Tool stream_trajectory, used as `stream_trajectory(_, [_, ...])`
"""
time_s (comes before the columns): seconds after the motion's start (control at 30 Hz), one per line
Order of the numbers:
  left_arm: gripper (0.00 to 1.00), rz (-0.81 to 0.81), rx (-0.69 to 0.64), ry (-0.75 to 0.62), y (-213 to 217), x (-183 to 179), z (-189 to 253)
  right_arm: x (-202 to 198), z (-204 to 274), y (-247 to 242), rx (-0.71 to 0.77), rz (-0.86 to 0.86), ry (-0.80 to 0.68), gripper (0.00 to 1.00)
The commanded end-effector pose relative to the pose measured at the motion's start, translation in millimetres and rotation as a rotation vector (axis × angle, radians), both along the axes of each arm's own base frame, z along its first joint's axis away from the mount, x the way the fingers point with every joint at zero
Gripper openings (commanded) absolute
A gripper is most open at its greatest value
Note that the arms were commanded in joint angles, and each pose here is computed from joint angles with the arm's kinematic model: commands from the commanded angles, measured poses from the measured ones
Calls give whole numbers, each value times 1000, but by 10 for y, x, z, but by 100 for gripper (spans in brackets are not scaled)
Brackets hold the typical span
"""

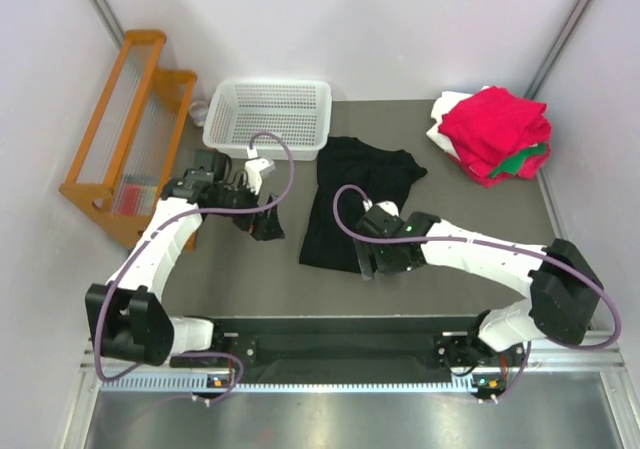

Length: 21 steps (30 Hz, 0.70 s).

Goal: Fold and stack the t-shirts
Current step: Fold the tshirt

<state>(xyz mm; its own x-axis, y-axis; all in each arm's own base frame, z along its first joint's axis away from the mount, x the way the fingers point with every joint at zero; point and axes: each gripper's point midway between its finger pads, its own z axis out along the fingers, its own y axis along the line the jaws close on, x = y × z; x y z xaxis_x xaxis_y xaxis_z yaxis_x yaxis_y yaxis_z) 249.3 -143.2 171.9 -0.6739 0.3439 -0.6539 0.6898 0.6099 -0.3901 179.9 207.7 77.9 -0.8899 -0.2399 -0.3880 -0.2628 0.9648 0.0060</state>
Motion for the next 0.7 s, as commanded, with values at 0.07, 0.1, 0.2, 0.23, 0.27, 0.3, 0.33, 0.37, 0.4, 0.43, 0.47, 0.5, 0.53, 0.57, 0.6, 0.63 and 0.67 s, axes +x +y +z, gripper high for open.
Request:
stream_trajectory(0.07, [99,-41,36,-59,-299,223,-236,45,10,294,137,-51,-36,90])
stream_trajectory(0.1, [99,-63,41,-50,-368,198,-274,47,-7,308,136,-50,-36,90])
stream_trajectory(0.2, [99,-100,49,-9,-487,163,-417,89,-59,383,128,-40,-35,88])
stream_trajectory(0.23, [99,-97,46,5,-511,159,-445,103,-56,418,134,-35,-37,87])
stream_trajectory(0.27, [99,-98,44,19,-539,157,-487,135,-40,472,145,-32,-42,87])
stream_trajectory(0.3, [99,-106,41,31,-571,126,-532,137,-75,501,142,-27,-33,86])
stream_trajectory(0.33, [99,-104,37,34,-599,134,-554,148,-79,534,145,-21,-33,86])
stream_trajectory(0.37, [99,-98,48,44,-597,131,-627,174,-93,571,142,-21,-31,86])
stream_trajectory(0.4, [99,-98,46,55,-613,114,-663,179,-98,598,144,-15,-32,85])
stream_trajectory(0.43, [99,-90,35,61,-636,124,-675,183,-109,617,144,-13,-30,85])
stream_trajectory(0.47, [99,-82,36,77,-637,117,-726,196,-110,645,146,-10,-31,84])
stream_trajectory(0.5, [99,-82,25,93,-653,101,-742,194,-155,650,137,-6,-24,84])
stream_trajectory(0.53, [99,-76,12,109,-674,90,-745,197,-173,658,136,-6,-21,83])
stream_trajectory(0.57, [99,-78,5,130,-690,78,-784,212,-170,680,139,-4,-23,83])
stream_trajectory(0.6, [99,-89,-8,147,-729,47,-783,214,-198,681,131,-2,-20,82])
stream_trajectory(0.63, [99,-94,-8,160,-747,25,-807,221,-210,686,130,-1,-21,82])
stream_trajectory(0.67, [99,-110,0,178,-779,-20,-855,238,-223,690,125,-2,-22,82])
